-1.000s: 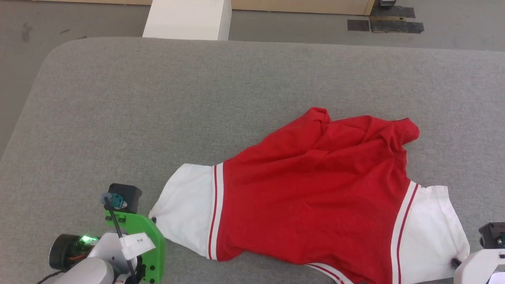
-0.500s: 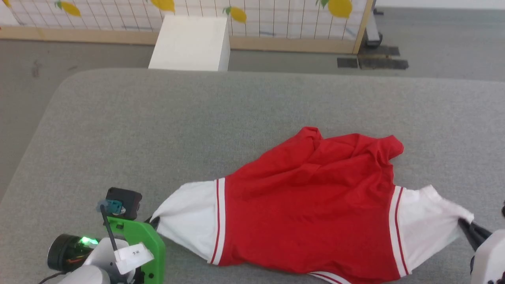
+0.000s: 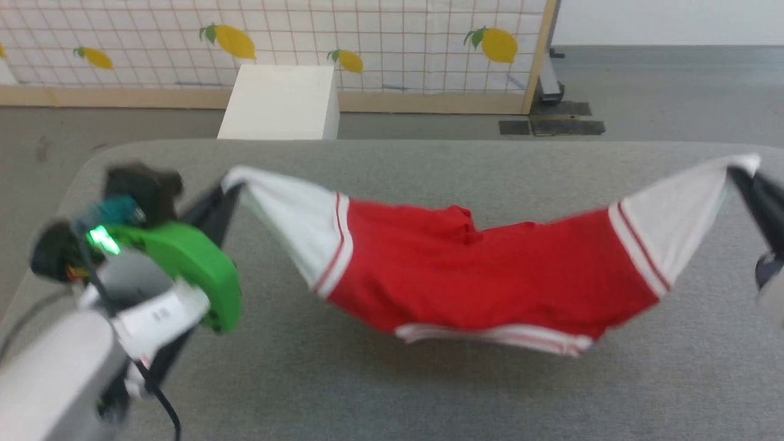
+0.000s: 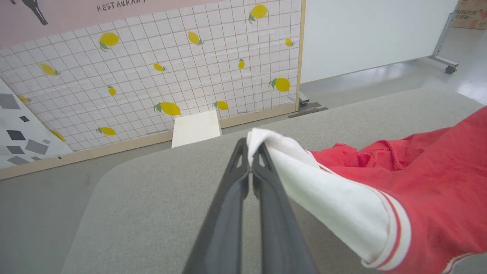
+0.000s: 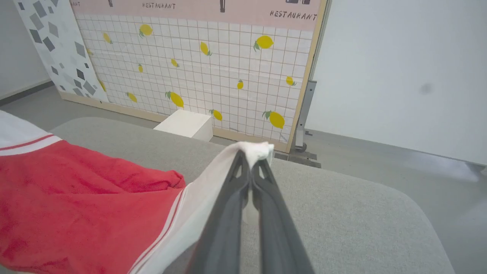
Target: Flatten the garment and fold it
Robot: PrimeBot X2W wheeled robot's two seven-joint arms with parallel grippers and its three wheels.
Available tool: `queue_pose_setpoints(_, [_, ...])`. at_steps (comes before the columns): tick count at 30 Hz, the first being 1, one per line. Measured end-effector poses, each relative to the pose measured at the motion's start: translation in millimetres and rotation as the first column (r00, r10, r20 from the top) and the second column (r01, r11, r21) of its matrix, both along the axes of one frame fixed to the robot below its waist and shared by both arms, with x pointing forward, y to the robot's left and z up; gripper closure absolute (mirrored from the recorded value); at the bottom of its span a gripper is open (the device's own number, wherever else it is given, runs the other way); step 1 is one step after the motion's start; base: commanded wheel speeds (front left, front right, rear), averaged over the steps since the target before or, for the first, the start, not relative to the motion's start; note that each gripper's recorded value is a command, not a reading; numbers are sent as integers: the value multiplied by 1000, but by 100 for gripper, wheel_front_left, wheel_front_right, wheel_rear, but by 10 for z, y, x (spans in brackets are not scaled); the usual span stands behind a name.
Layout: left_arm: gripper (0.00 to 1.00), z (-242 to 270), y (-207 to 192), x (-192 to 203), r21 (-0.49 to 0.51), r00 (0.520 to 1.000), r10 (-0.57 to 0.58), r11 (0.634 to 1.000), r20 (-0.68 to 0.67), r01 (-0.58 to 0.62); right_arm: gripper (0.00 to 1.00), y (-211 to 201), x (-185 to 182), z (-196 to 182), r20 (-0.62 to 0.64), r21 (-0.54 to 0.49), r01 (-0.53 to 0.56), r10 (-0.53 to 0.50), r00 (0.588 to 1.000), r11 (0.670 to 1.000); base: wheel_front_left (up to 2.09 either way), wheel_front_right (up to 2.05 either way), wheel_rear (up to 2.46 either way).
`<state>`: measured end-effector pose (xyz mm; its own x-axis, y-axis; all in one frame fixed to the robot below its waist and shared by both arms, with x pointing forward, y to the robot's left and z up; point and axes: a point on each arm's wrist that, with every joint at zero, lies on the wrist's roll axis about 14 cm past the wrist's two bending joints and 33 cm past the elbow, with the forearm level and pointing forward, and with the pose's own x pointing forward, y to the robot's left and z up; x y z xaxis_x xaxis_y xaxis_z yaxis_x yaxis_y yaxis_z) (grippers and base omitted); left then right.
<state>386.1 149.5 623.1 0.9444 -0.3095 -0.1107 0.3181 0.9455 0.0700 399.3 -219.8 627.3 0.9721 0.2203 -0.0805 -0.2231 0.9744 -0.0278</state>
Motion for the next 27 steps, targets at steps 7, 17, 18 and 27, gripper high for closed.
queue_pose_setpoints(7, [100, 1059, -83, 200, -26, 962, -56, 998, 269, 65, 100, -86, 165, 779, 178, -25, -8, 13, 984, 1000, 0, 0, 0])
queue_pose_setpoints(17, [100, 1796, -138, 904, -28, 939, -75, 996, 336, 89, 100, 7, 726, 1549, 285, -109, -32, 62, 957, 994, 0, 0, 0])
queue_pose_setpoints(18, [100, 1829, -118, 996, -12, 940, -71, 997, 333, 79, 100, 29, 795, 1602, 288, -119, -32, 66, 955, 992, 0, 0, 0])
queue_pose_setpoints(27, [100, 2262, 52, 1937, 7, 931, 21, 1000, 366, -25, 100, 129, 1583, 2097, 379, -119, 2, 43, 925, 993, 0, 0, 0])
